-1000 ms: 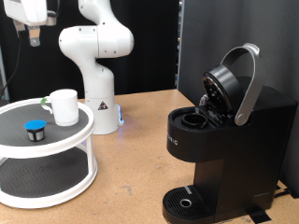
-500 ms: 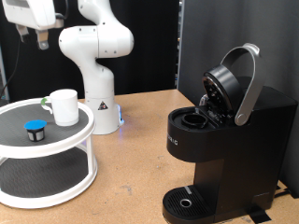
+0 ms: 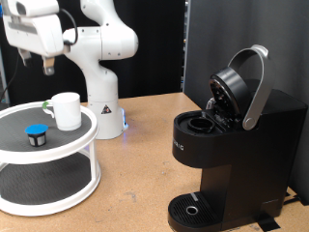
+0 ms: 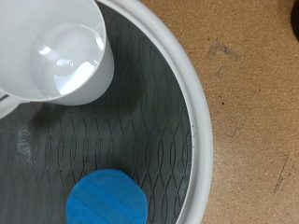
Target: Make a cup of coffee with the keurig machine
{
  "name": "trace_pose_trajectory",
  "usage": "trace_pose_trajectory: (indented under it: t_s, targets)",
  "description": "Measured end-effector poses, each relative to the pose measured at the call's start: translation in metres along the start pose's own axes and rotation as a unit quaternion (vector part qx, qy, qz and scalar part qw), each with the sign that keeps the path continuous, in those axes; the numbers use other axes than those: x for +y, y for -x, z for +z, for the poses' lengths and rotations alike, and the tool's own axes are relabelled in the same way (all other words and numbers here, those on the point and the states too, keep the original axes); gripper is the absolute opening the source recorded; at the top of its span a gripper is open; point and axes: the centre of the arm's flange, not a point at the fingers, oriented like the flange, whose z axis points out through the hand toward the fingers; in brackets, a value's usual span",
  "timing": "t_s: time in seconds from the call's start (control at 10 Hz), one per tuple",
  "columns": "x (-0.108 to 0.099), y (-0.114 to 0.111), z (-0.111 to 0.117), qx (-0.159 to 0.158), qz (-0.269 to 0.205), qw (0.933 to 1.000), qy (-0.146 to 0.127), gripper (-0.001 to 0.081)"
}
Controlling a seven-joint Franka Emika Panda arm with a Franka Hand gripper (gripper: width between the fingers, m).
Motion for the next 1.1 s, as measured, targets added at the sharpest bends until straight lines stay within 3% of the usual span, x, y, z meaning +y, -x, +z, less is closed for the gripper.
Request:
trace_pose_trajectory:
  t_s: [0.4, 1.1]
  targets:
    - [0.003, 0.01, 0.039, 0.004, -0.024, 0.9997, 0.004, 0.0806]
    - [0.004, 0.024, 0.103, -0.013, -0.021, 0.9995, 0.019, 0.0806]
